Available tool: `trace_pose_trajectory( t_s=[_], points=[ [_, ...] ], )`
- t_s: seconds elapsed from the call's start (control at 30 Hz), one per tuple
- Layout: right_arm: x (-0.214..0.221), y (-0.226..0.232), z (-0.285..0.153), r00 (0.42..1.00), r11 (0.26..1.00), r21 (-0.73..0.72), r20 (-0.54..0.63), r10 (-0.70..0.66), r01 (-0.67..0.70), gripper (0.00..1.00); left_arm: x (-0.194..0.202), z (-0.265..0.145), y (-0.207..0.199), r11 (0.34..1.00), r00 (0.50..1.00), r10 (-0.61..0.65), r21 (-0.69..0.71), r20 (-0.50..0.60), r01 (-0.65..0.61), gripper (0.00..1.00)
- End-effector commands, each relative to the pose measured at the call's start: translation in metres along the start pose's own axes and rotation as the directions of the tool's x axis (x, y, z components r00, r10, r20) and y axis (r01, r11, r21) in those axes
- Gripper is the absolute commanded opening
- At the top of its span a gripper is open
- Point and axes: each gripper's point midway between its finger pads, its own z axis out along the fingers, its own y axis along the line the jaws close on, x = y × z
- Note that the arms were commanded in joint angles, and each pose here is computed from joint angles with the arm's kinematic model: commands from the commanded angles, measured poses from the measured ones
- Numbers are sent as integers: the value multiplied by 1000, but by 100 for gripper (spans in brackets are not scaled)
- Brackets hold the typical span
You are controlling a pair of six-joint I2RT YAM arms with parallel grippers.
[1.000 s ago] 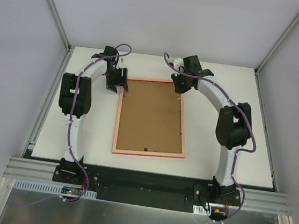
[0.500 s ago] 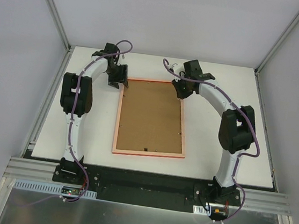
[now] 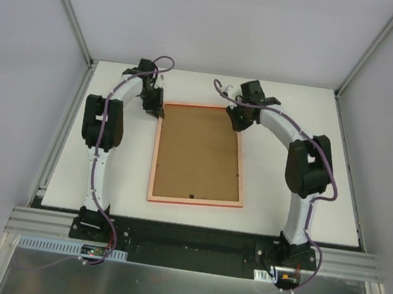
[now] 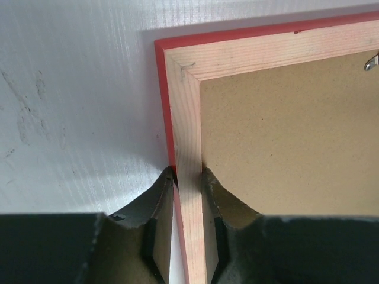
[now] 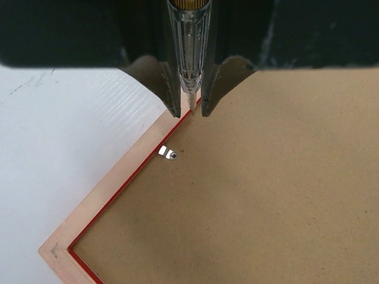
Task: Take the photo out of the frame
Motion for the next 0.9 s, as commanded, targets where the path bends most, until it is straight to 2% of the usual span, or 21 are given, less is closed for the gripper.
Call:
trace_pose_trajectory(
  t_s=[0.0,0.27,0.43,0.57,0.87],
  points=[
    [-5,-3,4,999,1000,-5,25,-24,24,0,-1,0,8,1000,1000,-1,-19,-11,1,13],
    [-13,-15,13,994,996,57,87,-71,66,0,2,1,8,1000,1000,-1,-18,-19,0,3],
    [-17,-23,13,991,992,95,102,-90,80,0,2,2,8,1000,1000,-2,-18,-22,1,1],
    [-16,-30,16,993,989,123,79,-93,83,0,2,2,9,1000,1000,-2,-20,-21,1,0],
    [-12,-25,19,976,976,96,72,-203,196,0,1,1,9,1000,1000,8,-19,-20,-8,0]
  ],
)
